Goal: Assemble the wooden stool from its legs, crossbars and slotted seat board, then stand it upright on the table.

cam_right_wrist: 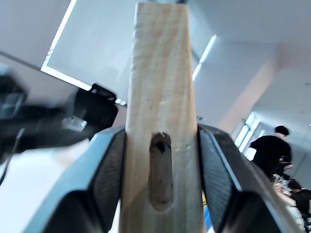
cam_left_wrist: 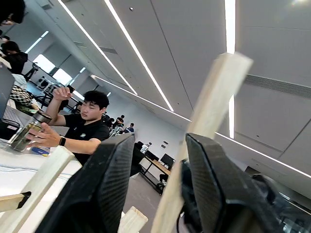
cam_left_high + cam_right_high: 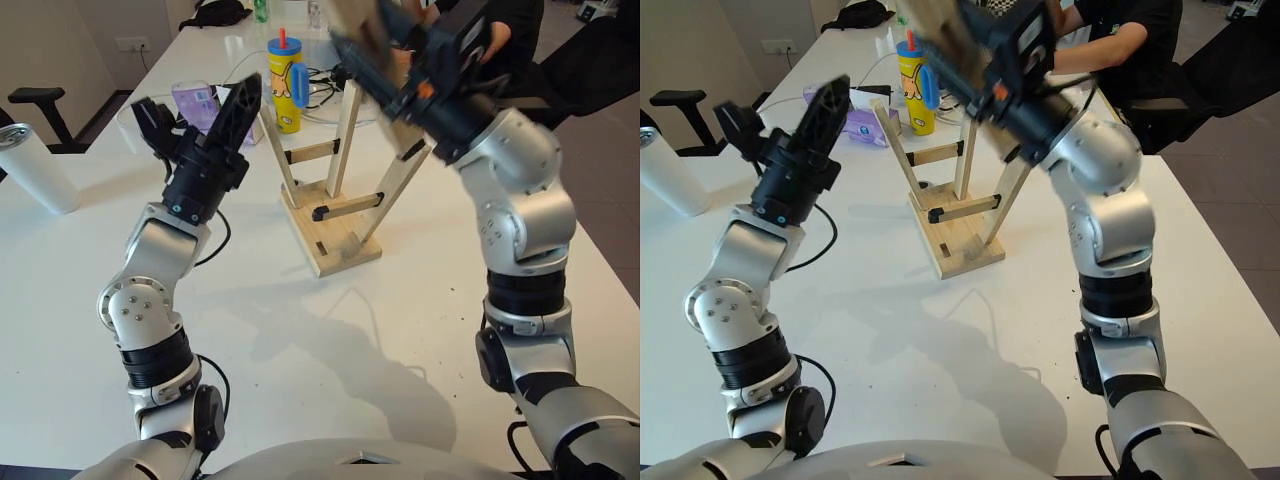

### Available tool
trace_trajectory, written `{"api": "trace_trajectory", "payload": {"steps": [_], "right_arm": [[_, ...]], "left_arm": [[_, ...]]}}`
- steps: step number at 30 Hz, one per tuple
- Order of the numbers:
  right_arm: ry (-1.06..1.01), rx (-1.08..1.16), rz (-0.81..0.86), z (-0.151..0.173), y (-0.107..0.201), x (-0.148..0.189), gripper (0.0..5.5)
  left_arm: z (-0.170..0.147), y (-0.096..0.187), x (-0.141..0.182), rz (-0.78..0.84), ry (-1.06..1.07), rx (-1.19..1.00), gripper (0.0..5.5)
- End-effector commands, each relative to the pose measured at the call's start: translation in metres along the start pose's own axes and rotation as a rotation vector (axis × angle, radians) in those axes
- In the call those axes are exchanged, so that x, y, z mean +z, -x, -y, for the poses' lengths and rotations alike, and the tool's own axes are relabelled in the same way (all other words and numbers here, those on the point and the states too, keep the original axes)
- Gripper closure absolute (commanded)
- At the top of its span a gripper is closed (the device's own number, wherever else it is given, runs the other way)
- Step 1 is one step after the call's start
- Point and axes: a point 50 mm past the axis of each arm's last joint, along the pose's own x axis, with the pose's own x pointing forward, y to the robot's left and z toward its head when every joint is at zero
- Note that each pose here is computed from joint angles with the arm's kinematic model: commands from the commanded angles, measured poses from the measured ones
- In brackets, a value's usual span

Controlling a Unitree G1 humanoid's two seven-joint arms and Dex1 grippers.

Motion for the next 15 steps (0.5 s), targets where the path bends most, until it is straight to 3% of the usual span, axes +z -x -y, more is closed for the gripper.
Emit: {"api": "trace_trajectory", "payload": {"steps": [1, 10, 12, 15], "right_arm": [[0.022, 0.049, -0.038, -0.010, 0.001, -0.006, 3.46], [-0.003, 0.144, -0.060, -0.028, 0.002, -0.014, 3.46], [-0.013, 0.178, -0.068, -0.034, 0.003, -0.015, 3.46], [-0.012, 0.188, -0.089, -0.037, 0.004, -0.019, 3.46]], "left_arm": [[0.005, 0.000, -0.004, -0.051, 0.009, 0.001, 3.13], [0.008, -0.001, -0.001, -0.049, 0.038, -0.014, 1.74], [0.008, -0.002, -0.001, -0.054, 0.027, -0.014, 1.71], [0.006, -0.001, -0.002, -0.067, -0.002, 0.006, 2.10]]}}
